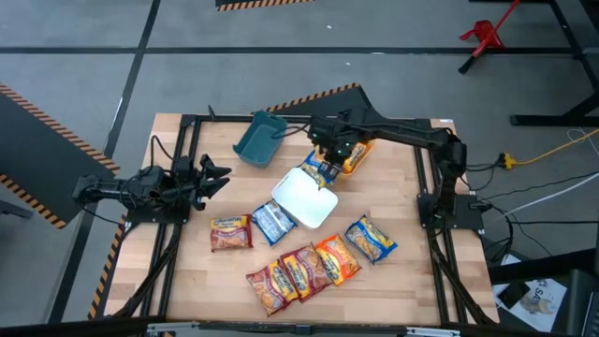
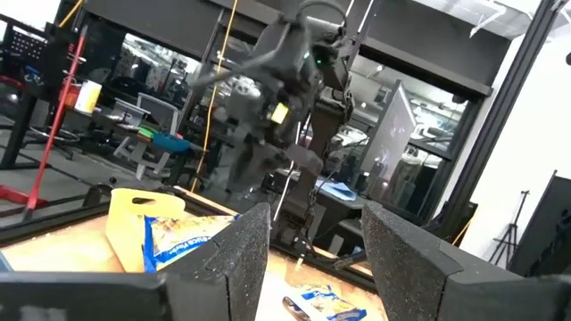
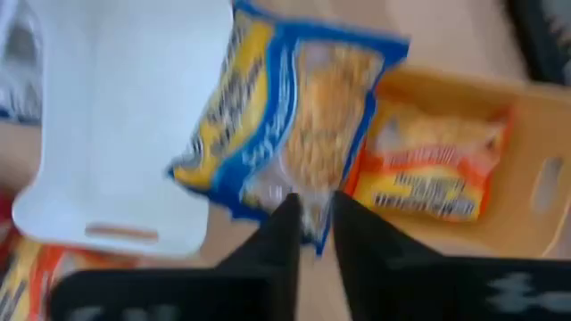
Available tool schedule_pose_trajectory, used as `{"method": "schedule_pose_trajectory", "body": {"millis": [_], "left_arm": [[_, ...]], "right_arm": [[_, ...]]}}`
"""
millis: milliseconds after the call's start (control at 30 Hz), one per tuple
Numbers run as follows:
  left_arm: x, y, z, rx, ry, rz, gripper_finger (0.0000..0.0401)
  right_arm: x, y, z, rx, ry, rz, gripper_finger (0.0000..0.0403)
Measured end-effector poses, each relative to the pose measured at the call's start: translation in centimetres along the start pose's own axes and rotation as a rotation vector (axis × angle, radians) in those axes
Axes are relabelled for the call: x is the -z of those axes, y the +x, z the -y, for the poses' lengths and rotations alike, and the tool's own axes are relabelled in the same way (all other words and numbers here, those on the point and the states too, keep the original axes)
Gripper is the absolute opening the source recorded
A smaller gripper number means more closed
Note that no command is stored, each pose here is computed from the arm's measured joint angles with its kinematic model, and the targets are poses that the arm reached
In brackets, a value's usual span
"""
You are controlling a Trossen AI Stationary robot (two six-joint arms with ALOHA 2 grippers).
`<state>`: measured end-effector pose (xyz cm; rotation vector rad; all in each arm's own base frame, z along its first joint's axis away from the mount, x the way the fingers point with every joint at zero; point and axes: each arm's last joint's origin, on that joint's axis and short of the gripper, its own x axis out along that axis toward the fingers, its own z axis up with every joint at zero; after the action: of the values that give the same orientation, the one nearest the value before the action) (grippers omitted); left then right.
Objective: Sort Maruchan noodles
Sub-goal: Put the right blue noodle pack into the blue bin
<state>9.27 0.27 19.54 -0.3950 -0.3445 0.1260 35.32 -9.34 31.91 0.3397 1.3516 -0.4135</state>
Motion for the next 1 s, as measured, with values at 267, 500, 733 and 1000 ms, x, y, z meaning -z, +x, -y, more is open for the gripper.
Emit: {"method": "schedule_pose_trajectory", "body": {"millis": [267, 500, 733, 1000], "left_arm": [[0.0, 0.0, 0.0, 0.0, 0.001, -0.001, 0.0174], [0.0, 0.0, 0.0, 0.0, 0.0, -0.001, 0.0174], [0.0, 0.0, 0.0, 0.0, 0.0, 0.0, 0.0174], [0.0, 0.0, 0.0, 0.0, -0.008, 0.0, 0.0174]], "right_arm": [[-1.1, 0.1, 2.5, -0.024, 0.064, 0.053, 0.0289], [-1.4, 0.1, 6.3, -0.114, 0.185, 0.032, 0.0394], [-1.0, 2.5, 6.1, -0.2, 0.189, -0.025, 0.0381], [-0.9, 5.5, 6.0, -0.246, 0.205, -0.012, 0.0376]]}}
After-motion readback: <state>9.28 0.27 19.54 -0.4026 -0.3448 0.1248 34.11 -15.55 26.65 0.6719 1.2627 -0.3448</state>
